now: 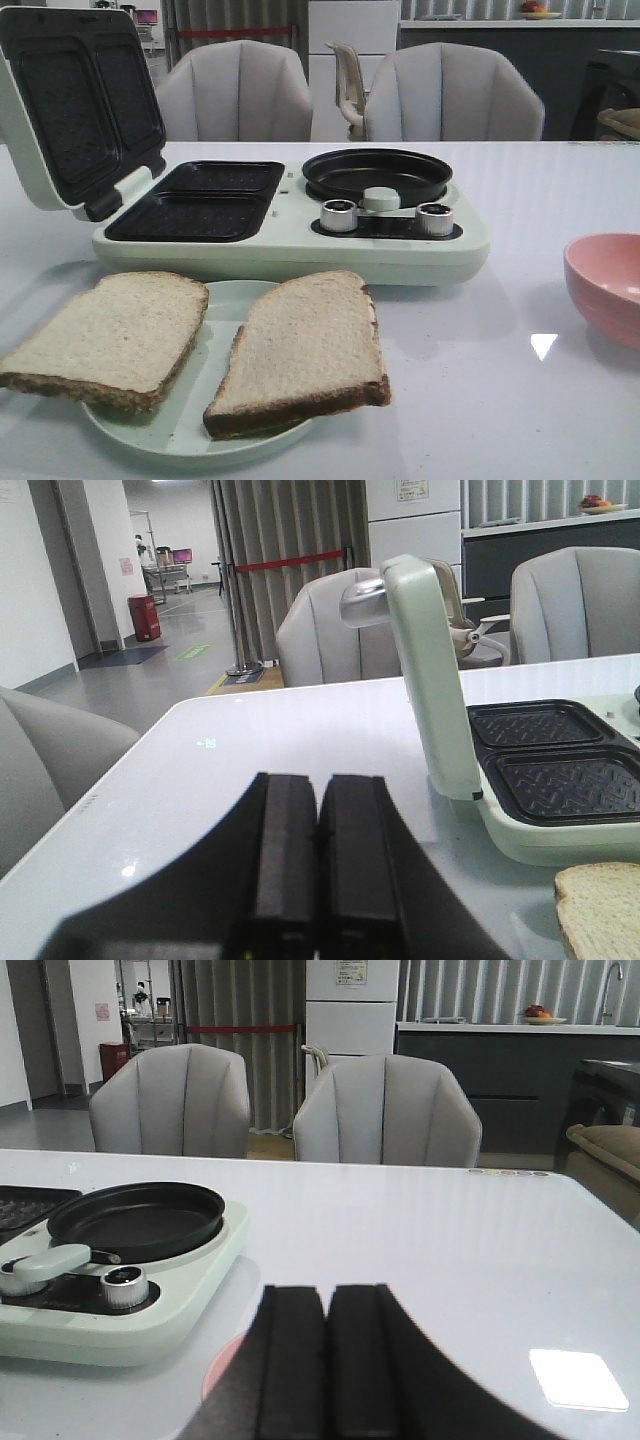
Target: Make breakfast with bread and shrimp
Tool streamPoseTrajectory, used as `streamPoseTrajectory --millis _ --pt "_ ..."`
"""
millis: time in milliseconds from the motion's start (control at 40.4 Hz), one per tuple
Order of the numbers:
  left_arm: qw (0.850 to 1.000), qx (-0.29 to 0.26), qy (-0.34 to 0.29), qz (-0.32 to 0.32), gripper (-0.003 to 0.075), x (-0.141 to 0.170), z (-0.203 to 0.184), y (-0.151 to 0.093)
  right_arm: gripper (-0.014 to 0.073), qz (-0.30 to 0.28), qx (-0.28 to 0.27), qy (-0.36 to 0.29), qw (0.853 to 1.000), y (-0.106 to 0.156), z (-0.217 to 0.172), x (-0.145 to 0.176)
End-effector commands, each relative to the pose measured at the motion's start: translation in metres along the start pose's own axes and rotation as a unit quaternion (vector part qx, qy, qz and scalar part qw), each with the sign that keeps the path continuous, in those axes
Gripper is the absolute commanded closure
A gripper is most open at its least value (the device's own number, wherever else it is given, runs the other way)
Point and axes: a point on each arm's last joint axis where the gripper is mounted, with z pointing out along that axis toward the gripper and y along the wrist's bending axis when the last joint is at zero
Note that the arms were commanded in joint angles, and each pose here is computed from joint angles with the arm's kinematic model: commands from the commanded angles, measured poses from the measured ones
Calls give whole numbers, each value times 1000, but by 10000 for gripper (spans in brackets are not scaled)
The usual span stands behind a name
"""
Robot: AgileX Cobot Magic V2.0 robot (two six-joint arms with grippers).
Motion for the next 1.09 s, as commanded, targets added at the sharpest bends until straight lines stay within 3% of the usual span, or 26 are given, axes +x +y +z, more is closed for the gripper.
streamPoseTrajectory --millis 0,297,495,766,940,1063 --pt "998 -4 -55 -6 619 -8 -2 1 559 -1 3 -67 998 0 -3 -16" --pt "997 -6 -79 -7 619 -12 -3 1 559 -1 3 -72 997 0 -3 -17" --pt "992 -11 -116 -45 619 -25 -5 3 559 0 3 -77 997 0 -4 -27" --pt "983 -11 -182 -36 619 -96 -23 9 559 -1 -1 -89 996 0 -20 -90" --pt "989 -8 -149 -24 619 -137 -28 12 559 -1 -2 -71 997 1 -25 -130" --pt "995 -3 -99 -23 619 -155 -20 13 559 -2 -5 3 1000 1 -16 -146"
